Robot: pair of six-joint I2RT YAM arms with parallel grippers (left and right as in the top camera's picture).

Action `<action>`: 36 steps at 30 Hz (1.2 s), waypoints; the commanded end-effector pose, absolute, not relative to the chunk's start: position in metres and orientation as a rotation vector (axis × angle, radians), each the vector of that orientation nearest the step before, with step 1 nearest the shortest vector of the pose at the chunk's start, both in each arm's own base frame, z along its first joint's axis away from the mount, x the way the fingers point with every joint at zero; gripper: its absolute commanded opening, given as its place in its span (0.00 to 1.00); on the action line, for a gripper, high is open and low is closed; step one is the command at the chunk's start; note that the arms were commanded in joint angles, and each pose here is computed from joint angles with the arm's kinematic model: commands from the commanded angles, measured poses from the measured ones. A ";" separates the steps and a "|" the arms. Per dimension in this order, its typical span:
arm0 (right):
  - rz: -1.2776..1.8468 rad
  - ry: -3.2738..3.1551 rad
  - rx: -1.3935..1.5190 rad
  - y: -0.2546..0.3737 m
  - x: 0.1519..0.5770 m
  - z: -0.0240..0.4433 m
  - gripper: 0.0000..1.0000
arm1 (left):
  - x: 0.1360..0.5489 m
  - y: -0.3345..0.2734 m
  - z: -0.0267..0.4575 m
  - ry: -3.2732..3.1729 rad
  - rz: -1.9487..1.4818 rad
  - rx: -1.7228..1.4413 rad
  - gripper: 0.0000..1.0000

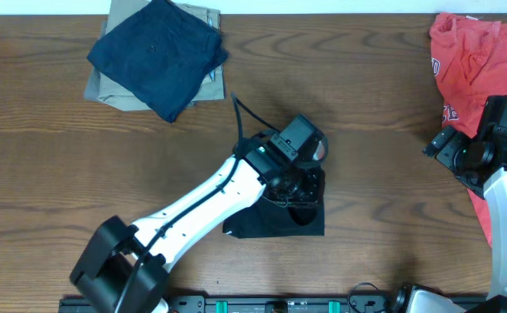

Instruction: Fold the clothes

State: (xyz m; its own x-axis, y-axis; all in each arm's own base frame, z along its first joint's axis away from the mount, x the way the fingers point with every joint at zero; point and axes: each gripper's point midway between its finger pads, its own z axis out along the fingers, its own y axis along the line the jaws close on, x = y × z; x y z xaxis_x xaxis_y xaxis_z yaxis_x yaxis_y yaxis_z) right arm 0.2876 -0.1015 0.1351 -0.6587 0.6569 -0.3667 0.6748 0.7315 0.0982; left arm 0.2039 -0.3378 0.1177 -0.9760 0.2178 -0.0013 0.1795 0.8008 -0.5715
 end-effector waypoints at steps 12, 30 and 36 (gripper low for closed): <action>-0.066 2.544 1.021 -0.103 0.288 0.139 0.99 | 0.218 -0.358 0.078 -2.922 0.883 -0.322 0.07; -0.066 2.544 1.021 -0.103 0.288 0.139 0.99 | 0.205 -0.370 0.038 -2.905 0.788 -0.370 0.22; -0.066 2.544 1.021 -0.103 0.288 0.139 0.99 | 0.197 -0.380 0.045 -2.877 0.837 -0.412 0.25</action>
